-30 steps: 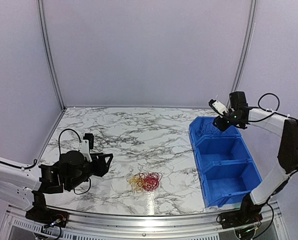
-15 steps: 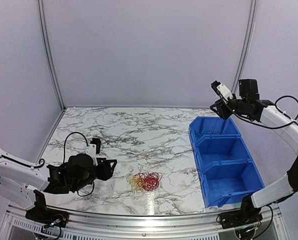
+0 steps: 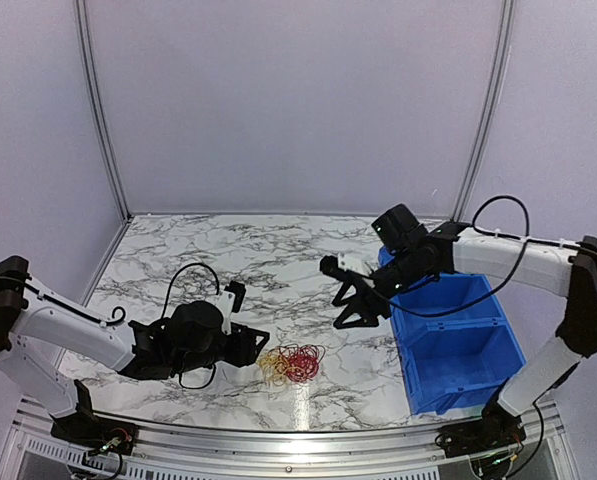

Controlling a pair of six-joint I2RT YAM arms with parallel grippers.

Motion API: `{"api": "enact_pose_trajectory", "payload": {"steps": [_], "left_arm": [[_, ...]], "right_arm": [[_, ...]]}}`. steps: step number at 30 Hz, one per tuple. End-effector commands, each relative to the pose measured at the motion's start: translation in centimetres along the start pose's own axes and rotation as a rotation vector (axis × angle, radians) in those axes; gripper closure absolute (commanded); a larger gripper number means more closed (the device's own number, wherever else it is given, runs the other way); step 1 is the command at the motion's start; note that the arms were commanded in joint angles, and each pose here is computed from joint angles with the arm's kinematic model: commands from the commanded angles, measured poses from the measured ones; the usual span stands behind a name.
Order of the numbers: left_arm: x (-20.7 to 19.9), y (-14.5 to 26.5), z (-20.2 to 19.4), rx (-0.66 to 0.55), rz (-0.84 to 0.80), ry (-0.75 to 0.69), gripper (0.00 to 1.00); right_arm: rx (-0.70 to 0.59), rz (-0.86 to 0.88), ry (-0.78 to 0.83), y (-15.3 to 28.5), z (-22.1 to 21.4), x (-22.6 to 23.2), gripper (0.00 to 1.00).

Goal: Untangle the cables

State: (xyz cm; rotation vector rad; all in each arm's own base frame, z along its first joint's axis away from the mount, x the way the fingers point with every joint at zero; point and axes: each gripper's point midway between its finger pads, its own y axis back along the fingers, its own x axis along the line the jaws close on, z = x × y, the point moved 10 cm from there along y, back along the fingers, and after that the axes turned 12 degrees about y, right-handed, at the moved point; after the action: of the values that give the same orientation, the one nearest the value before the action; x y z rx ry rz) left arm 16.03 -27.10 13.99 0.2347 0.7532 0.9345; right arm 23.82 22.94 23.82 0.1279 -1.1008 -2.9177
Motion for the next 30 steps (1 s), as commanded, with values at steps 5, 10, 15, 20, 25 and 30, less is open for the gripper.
{"api": "enact_pose_trajectory", "payload": {"steps": [5, 10, 15, 20, 25, 30], "left_arm": [[0.1, 0.0, 0.4, -0.034, 0.012, 0.042, 0.39], [0.0, 0.1, 0.3, -0.025, 0.004, 0.047, 0.39], [0.1, 0.2, 0.2, -0.022, 0.001, 0.051, 0.39], [0.1, 0.1, 0.2, -0.021, 0.001, 0.041, 0.39], [-0.2, 0.0, 0.4, -0.022, -0.008, 0.033, 0.39], [-0.4, -0.2, 0.3, -0.006, -0.019, 0.028, 0.39]], "right_arm": [[0.096, 0.310, -0.156, -6.8, -1.5, 2.2, 0.34], [0.153, 0.368, -0.260, -9.5, -2.7, 1.1, 0.34], [0.199, 0.339, -0.283, -10.5, -3.3, 0.4, 0.48], [0.248, 0.274, -0.274, -10.5, -3.7, 0.0, 0.52], [0.247, 0.190, -0.269, -9.2, -3.4, -1.0, 0.53], [0.251, 0.123, -0.256, -8.3, -3.0, -1.5, 0.52]]}}
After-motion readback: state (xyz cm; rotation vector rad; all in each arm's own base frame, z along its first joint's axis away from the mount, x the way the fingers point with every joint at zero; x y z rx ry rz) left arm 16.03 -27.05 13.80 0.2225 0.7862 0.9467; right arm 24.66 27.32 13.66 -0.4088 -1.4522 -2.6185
